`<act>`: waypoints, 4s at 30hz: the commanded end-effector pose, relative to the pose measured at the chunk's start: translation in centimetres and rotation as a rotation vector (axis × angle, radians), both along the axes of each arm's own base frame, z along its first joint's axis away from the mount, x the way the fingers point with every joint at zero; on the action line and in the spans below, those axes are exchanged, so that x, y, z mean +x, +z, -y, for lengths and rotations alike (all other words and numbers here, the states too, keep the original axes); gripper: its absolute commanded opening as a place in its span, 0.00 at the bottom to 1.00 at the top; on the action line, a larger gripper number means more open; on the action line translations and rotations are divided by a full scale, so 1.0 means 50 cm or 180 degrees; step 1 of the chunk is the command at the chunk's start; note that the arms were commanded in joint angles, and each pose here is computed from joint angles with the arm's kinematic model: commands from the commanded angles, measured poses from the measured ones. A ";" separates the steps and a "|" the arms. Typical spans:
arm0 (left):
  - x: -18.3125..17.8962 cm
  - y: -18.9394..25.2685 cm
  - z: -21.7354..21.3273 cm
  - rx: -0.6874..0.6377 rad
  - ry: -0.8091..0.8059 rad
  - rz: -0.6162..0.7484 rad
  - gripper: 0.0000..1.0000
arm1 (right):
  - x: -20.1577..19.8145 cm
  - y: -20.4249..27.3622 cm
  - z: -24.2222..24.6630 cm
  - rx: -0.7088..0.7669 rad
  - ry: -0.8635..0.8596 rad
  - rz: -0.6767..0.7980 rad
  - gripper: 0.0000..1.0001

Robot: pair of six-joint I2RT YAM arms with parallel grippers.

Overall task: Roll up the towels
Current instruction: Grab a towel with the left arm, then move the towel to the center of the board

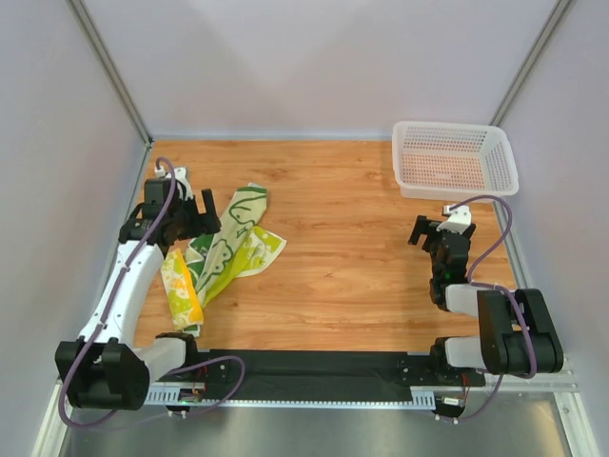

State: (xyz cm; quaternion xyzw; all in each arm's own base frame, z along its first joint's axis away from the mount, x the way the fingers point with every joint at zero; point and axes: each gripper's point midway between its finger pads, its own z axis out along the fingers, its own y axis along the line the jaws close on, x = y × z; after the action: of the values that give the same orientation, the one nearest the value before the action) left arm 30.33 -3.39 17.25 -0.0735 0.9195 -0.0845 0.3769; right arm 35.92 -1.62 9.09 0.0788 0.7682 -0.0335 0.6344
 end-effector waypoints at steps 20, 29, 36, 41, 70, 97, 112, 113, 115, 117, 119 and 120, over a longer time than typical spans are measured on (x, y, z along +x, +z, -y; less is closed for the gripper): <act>-0.018 -0.051 -0.020 -0.0300 0.0165 -0.0498 0.99 | 0.014 0.027 -0.008 -0.0019 0.0092 0.0174 1.00; 0.013 -0.097 -0.038 -0.0196 0.0280 -0.0830 0.96 | 0.014 0.030 -0.010 -0.0013 0.0101 0.0194 1.00; 0.046 -0.137 -0.046 -0.0140 0.0304 -0.1038 0.95 | 0.071 0.088 0.005 0.0102 -0.0299 -0.0524 1.00; 0.079 -0.146 -0.036 -0.0159 0.0249 -0.1104 0.95 | 0.089 0.105 -0.060 0.0192 -0.0047 -0.0801 1.00; 0.265 -0.220 -0.007 -0.0140 0.0032 -0.1444 0.91 | -0.039 0.032 -0.670 -0.0307 0.2558 -0.2428 1.00; 0.322 -0.065 0.030 0.0211 -0.0092 -0.0911 0.00 | -0.057 -0.014 -0.761 0.0008 0.2804 -0.2881 1.00; 0.424 0.403 -0.093 0.0437 0.0603 0.1197 0.00 | -0.097 0.025 -0.735 0.0115 0.2803 -0.2883 1.00; 0.423 0.404 -0.101 0.0483 0.0667 0.1216 0.00 | -0.097 0.028 -0.732 0.0108 0.2793 -0.2867 1.00; 0.410 0.404 -0.135 0.0634 0.0946 0.1315 0.07 | -0.100 0.033 -0.723 0.0060 0.2791 -0.2831 1.00; 0.401 0.381 -0.184 0.0571 0.1156 0.1312 0.04 | -0.101 0.036 -0.717 0.0025 0.2793 -0.2810 1.00; 0.380 0.400 -0.209 0.0379 0.1255 0.1397 0.02 | -0.102 0.040 -0.709 -0.0004 0.2778 -0.2791 1.00; 0.370 0.420 -0.204 0.0302 0.1203 0.1465 0.00 | -0.102 0.040 -0.707 -0.0014 0.2780 -0.2787 1.00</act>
State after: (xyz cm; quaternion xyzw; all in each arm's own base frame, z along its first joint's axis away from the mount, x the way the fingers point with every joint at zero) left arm 49.66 4.27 34.21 -0.1618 0.8289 0.0286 0.5347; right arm 30.57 34.12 8.99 -0.2624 0.9259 0.1948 0.1896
